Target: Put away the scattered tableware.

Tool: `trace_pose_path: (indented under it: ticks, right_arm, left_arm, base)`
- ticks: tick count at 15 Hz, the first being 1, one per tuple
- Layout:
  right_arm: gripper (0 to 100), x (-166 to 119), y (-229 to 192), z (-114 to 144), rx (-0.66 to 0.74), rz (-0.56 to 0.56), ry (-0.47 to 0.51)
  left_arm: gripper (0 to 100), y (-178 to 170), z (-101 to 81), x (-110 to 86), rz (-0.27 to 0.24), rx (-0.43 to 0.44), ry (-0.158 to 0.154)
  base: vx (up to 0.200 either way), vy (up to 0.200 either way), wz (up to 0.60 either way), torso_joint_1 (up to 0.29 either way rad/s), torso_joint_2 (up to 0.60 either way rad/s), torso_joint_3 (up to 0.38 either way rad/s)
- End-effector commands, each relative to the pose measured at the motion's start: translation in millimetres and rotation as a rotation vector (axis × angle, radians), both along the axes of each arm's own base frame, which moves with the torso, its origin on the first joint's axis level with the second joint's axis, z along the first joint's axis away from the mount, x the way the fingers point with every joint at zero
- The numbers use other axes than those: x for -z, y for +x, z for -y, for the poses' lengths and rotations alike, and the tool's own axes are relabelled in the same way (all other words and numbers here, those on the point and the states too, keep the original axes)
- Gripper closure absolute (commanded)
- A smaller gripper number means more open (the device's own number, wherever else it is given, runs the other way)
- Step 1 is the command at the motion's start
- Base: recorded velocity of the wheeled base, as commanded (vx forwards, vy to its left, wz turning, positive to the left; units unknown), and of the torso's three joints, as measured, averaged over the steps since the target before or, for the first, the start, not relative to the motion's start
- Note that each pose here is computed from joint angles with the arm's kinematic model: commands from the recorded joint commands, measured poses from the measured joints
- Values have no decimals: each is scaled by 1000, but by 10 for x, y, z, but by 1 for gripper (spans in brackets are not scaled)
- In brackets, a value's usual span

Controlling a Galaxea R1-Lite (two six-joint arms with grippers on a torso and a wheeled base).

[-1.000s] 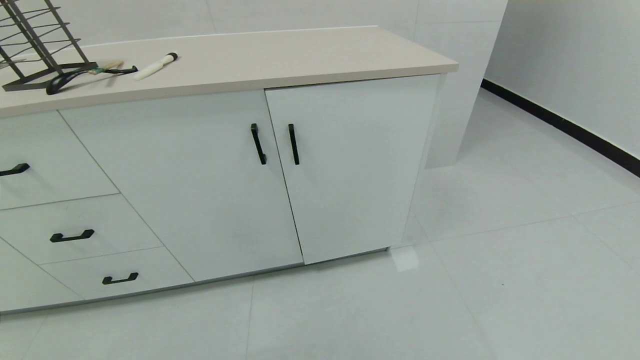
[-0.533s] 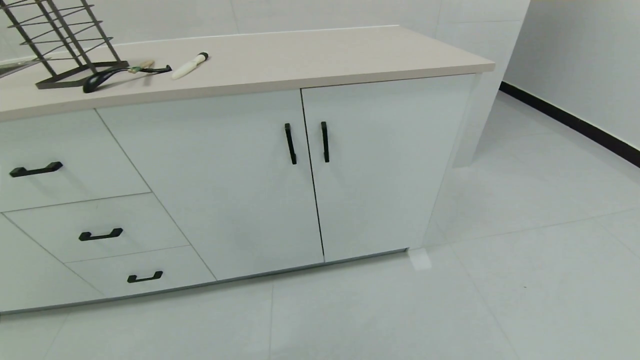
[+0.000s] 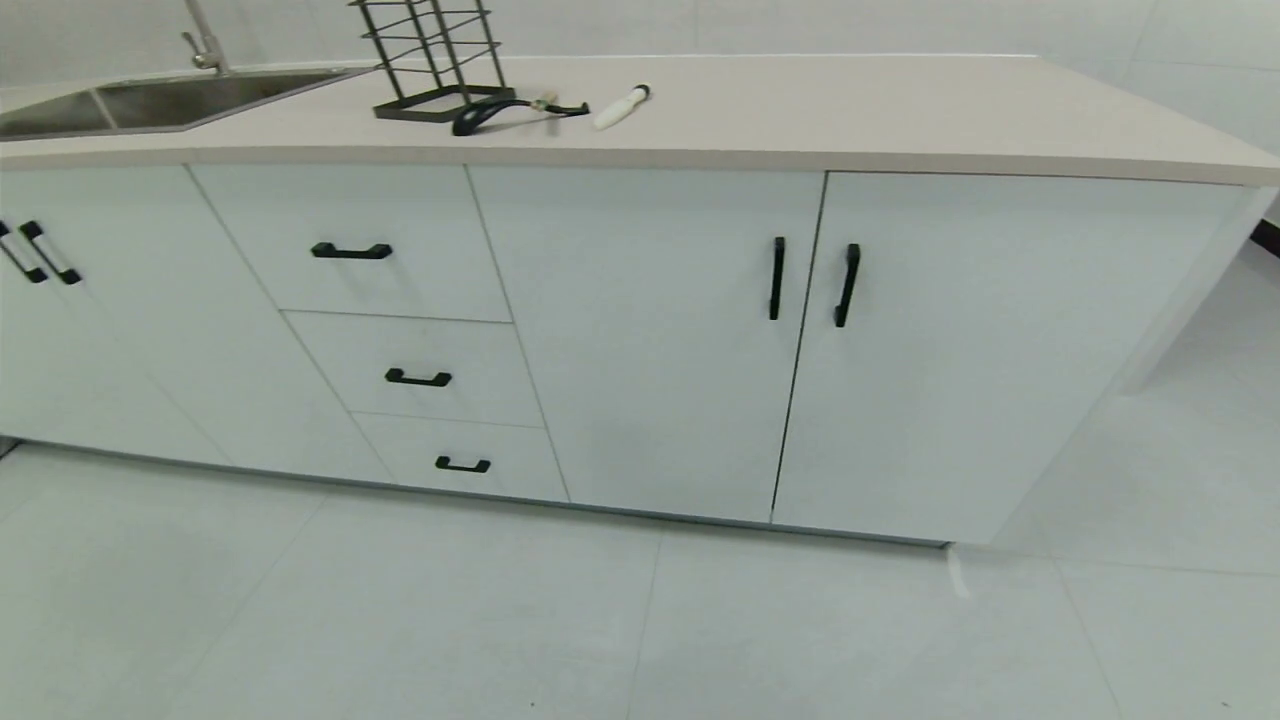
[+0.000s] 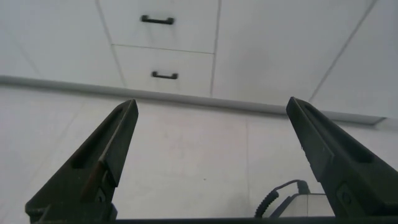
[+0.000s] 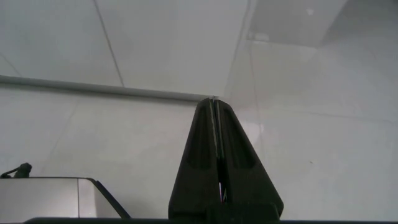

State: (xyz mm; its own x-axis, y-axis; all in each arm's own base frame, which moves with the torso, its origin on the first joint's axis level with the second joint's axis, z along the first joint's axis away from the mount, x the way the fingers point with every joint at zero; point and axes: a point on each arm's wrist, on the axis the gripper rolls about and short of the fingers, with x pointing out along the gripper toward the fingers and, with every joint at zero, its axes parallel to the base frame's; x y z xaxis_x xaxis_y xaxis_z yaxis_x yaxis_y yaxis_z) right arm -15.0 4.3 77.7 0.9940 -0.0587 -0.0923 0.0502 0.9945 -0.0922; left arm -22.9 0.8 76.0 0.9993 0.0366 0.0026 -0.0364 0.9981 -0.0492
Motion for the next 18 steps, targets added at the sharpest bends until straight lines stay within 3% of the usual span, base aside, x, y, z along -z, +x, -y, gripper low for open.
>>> trace_pose_path:
  ticks: [1, 18]
  right_arm:
    - [100, 0, 2, 1, 3, -3, 12]
    - [100, 0, 2, 1, 6, -2, 25]
  left_arm:
    - [0, 0, -1, 0, 1, -2, -1]
    - [0, 0, -1, 0, 1, -3, -1]
  base:
    - [200, 200, 0, 2, -2, 2]
    - [200, 200, 0, 2, 4, 0]
